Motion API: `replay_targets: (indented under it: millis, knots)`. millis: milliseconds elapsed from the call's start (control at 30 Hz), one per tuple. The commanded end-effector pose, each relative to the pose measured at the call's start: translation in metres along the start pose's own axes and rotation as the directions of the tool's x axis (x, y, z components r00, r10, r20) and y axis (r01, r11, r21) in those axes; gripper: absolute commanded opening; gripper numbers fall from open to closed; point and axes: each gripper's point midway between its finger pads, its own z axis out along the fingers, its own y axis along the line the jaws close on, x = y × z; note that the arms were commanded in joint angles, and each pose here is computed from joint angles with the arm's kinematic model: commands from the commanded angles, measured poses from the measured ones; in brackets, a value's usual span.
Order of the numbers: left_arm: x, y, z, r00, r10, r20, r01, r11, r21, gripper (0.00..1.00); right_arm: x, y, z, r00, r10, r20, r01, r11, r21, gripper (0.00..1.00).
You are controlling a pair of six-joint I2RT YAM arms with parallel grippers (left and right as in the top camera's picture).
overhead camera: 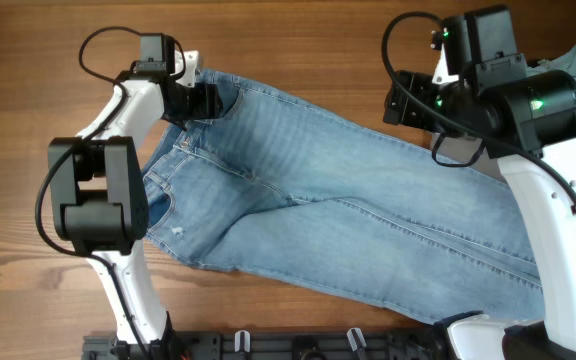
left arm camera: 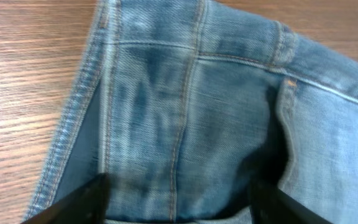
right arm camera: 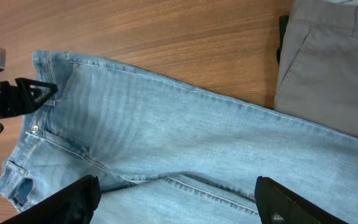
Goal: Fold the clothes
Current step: 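Grasp the jeans waistband with the left gripper and drag it left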
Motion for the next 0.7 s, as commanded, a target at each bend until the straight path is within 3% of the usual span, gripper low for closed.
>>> replay_targets:
  millis: [0,100,200,233,300,333,367,400,467,600,667]
  knots:
    - [0.039,0.038,0.042,0.992,-0.042,-0.121,0.028,0.993,-0.114,0.35,0.001,-0.001,0.002,1.0,0.01,-0.009,-0.01,1.0,-0.002,0.83]
    - [0.045,0.051,0.046,0.989,-0.069,-0.133,0.048,0.986,-0.157,0.04,0.001,-0.001,0.002,1.0,0.01,-0.01,-0.01,1.0,-0.002,0.82]
    - [0.044,0.104,0.032,0.962,-0.267,-0.055,0.235,0.915,-0.328,0.04,0.001,-0.001,0.002,1.0,0.01,-0.009,-0.01,1.0,-0.002,0.82]
    - [0.049,0.132,0.022,0.932,-0.362,-0.018,0.328,0.864,-0.383,0.04,0.001,-0.001,0.002,1.0,0.009,-0.011,-0.009,1.0,-0.001,0.82]
    - [0.072,0.189,-0.001,0.815,-0.578,0.035,0.538,0.734,-0.415,0.07,0.005,-0.002,0.002,1.0,0.007,-0.025,-0.007,1.0,0.006,0.82]
    - [0.077,0.203,-0.007,0.776,-0.63,0.038,0.595,0.71,-0.377,0.08,0.006,-0.003,0.002,1.0,0.007,-0.03,-0.007,1.0,0.008,0.82]
    - [0.074,0.209,-0.01,0.76,-0.649,0.021,0.63,0.728,-0.27,0.12,0.007,-0.003,0.002,0.999,0.007,-0.033,-0.007,1.0,0.01,0.82]
    - [0.063,0.204,-0.015,0.78,-0.626,-0.003,0.622,0.775,-0.106,0.19,0.007,-0.003,0.002,0.999,0.007,-0.033,-0.007,1.0,0.01,0.82]
    - [0.048,0.205,-0.033,0.791,-0.611,0.01,0.61,0.79,0.063,0.29,0.007,-0.004,0.002,0.999,0.007,-0.034,-0.007,1.0,0.01,0.82]
    - [0.039,0.235,-0.079,0.754,-0.65,0.092,0.646,0.76,0.07,0.32,0.009,-0.005,0.002,0.999,0.007,-0.044,-0.007,1.0,0.015,0.83]
    - [0.021,0.209,-0.105,0.81,-0.576,0.11,0.549,0.81,0.205,0.3,0.011,-0.005,0.002,0.999,0.007,-0.05,-0.006,1.0,0.018,0.83]
